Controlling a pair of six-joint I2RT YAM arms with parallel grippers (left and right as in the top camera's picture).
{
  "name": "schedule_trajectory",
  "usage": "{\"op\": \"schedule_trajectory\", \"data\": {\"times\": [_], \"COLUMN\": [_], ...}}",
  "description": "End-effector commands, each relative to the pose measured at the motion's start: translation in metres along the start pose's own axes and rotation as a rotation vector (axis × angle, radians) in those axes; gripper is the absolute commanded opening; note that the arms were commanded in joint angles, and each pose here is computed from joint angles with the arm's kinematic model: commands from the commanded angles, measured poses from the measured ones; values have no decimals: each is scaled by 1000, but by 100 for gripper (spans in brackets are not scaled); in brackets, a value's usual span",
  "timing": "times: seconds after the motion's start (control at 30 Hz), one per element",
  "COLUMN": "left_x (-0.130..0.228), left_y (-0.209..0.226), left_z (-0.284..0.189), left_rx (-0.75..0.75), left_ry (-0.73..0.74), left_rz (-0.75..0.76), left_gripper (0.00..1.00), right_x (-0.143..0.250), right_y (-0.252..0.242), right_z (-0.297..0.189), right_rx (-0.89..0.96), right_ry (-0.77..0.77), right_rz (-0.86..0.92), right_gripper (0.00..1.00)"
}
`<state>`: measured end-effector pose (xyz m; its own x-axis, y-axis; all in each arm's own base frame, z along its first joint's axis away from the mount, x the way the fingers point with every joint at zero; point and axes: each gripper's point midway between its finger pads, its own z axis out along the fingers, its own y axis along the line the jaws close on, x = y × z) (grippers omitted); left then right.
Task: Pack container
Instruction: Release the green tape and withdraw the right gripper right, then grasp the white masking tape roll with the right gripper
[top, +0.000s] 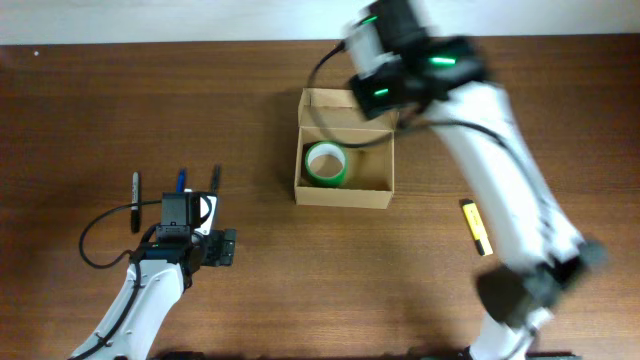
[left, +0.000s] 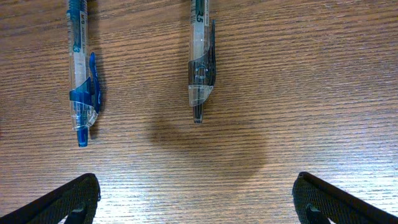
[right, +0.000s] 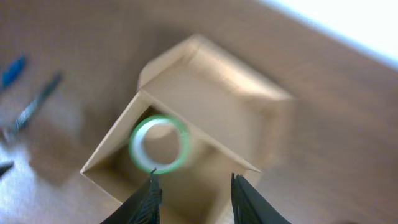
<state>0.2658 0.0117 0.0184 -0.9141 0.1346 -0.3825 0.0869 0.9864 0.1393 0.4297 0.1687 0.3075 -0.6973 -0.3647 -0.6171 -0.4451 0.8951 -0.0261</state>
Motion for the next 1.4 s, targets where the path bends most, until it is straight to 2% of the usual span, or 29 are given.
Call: {"op": "schedule_trajectory", "data": {"times": [0.0, 0.13, 0.23, 0.3, 0.4, 0.57, 0.7, 0.93, 1.37], "left_x": [-4, -4, -4, -4, -4, -4, -4, -4, -4], "left_y": [0, 0, 0, 0, 0, 0, 0, 0, 0], "left_z": [0, 0, 0, 0, 0, 0, 0, 0, 0], "left_rx": [11, 11, 11, 11, 11, 11, 11, 11, 11], "left_ry": [-5, -5, -5, -5, -5, -5, -5, -5, -5], "left_rz": [-14, -14, -14, -14, -14, -14, -14, -14, -14], "left_gripper": [99, 99, 99, 99, 99, 99, 99, 99, 99], "right_x": [11, 61, 116, 158, 212, 261, 291, 322, 340], "right_y": [-71, -146, -186, -200, -209, -222, -234, -252, -256], "right_z": [-58, -79, -66, -45, -10, 25, 43, 59, 107], "right_rx": [166, 306, 372, 385, 385, 377, 374, 357, 283], "right_ry": [-87, -115, -48, 42, 188, 347, 430, 465, 487], "right_rz": [117, 357, 561, 703, 823, 905, 969, 1077, 1111], "right_gripper": [39, 42, 48, 48, 47, 47, 47, 47, 47]}}
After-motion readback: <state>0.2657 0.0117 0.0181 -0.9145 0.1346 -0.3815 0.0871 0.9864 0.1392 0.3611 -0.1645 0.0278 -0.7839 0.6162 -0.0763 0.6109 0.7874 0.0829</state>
